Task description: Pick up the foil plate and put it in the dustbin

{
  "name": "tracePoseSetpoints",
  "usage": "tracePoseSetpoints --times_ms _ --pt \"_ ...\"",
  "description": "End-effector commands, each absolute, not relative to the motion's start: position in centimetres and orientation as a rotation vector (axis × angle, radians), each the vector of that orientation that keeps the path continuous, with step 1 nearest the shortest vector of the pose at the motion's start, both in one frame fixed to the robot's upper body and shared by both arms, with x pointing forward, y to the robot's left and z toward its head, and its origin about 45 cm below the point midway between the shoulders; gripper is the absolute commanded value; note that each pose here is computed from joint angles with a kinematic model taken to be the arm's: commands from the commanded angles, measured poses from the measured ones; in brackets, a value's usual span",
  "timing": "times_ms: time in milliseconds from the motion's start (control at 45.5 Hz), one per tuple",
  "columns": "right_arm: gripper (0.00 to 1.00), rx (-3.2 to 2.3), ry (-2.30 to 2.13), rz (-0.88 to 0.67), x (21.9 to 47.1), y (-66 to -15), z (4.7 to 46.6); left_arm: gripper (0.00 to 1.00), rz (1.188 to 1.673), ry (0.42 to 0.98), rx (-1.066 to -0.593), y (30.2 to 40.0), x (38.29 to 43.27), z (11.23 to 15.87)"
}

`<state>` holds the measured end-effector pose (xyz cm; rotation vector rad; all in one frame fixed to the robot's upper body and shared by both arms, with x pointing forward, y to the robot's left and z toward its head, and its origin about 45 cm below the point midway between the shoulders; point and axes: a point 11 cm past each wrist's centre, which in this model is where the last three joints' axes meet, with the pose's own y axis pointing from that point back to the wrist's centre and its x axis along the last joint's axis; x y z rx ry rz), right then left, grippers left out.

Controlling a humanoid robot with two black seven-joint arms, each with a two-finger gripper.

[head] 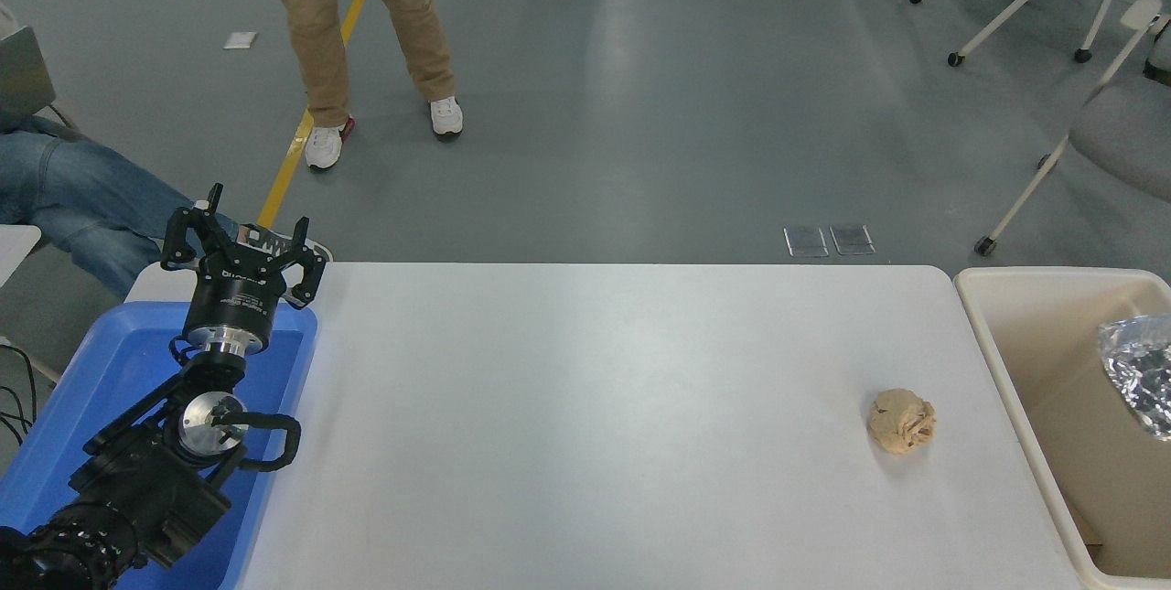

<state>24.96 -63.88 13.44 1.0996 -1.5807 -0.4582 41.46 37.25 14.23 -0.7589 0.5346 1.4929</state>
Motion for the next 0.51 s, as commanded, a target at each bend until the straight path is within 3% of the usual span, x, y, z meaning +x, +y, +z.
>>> tracePoseSetpoints --times_ms 0,88,264,484 --pt "0.96 1.111 -1.584 -0.482 24.8 -63.4 12.9 0.99 1.493 0.535 -0.759 37.25 41.46 14.23" --pt "1.0 1.142 -1.6 -0.446 26.8 -63.0 14.1 0.99 1.493 0.535 -0.759 37.25 41.46 14.23" --pt "1.0 1.277 -1.71 -0.302 34.8 -60.6 20.5 0.99 1.493 0.535 -0.759 37.25 41.46 14.23" --pt "1.0 1.513 -1.583 -0.178 42.5 -51.3 23.0 0.99 1.493 0.535 -0.759 37.25 41.46 14.23"
